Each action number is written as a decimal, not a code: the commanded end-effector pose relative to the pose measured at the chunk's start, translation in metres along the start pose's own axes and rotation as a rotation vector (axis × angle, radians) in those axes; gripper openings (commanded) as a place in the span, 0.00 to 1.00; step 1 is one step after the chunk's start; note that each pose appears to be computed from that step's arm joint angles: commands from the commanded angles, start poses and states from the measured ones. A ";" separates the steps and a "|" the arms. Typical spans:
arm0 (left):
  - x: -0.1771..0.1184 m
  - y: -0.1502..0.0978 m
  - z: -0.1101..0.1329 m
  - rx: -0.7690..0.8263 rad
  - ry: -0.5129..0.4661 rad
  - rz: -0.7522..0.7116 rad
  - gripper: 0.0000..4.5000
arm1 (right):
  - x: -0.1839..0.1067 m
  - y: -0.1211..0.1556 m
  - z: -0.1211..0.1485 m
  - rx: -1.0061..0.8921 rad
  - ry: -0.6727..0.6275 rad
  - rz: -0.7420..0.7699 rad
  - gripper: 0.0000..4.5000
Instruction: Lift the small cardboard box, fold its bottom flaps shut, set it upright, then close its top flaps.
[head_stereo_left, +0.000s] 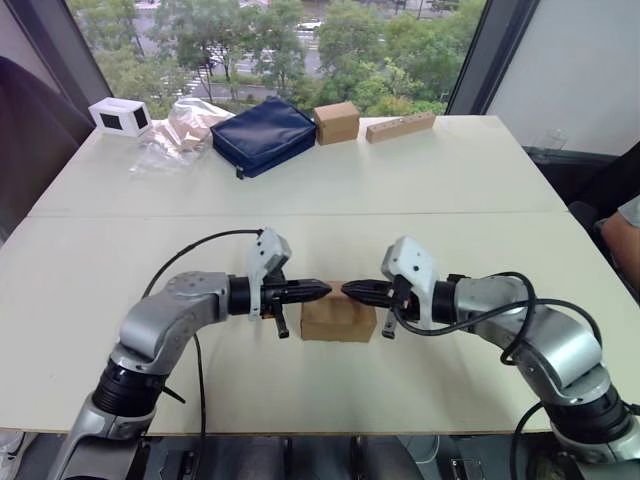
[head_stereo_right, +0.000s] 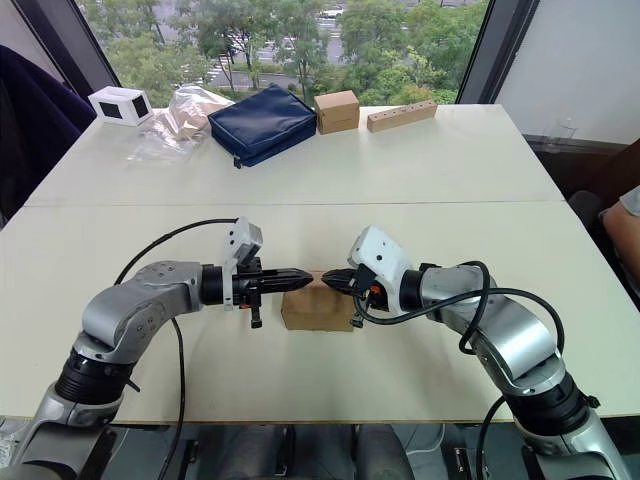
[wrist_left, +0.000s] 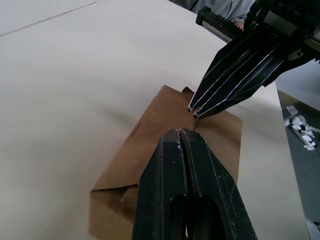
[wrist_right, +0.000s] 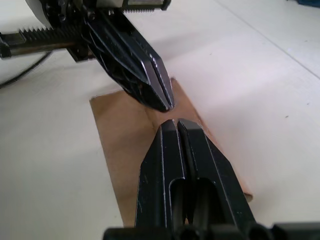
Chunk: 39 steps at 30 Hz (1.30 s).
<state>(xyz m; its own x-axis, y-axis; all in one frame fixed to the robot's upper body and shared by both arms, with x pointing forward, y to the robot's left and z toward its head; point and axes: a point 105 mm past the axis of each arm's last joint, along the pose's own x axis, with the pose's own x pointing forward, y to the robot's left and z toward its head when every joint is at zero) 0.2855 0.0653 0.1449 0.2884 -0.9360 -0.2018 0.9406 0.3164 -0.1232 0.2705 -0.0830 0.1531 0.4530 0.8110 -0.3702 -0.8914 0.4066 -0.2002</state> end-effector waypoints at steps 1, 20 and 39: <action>0.000 -0.002 -0.003 0.064 0.033 0.004 0.00 | 0.000 0.000 -0.002 -0.038 0.017 -0.004 0.00; -0.003 -0.004 -0.005 0.042 0.020 0.005 0.00 | 0.000 -0.004 0.000 -0.044 -0.029 -0.027 0.00; -0.104 0.005 -0.022 -0.085 0.101 0.202 0.00 | -0.091 -0.022 -0.021 0.207 -0.128 -0.192 0.00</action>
<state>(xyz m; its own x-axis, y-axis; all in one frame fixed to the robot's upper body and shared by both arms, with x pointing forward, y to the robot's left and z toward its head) 0.2594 0.1664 0.1435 0.4630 -0.8315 -0.3071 0.8248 0.5310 -0.1943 0.2561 -0.1732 0.1661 0.6342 0.7407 -0.2218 -0.7647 0.6432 -0.0387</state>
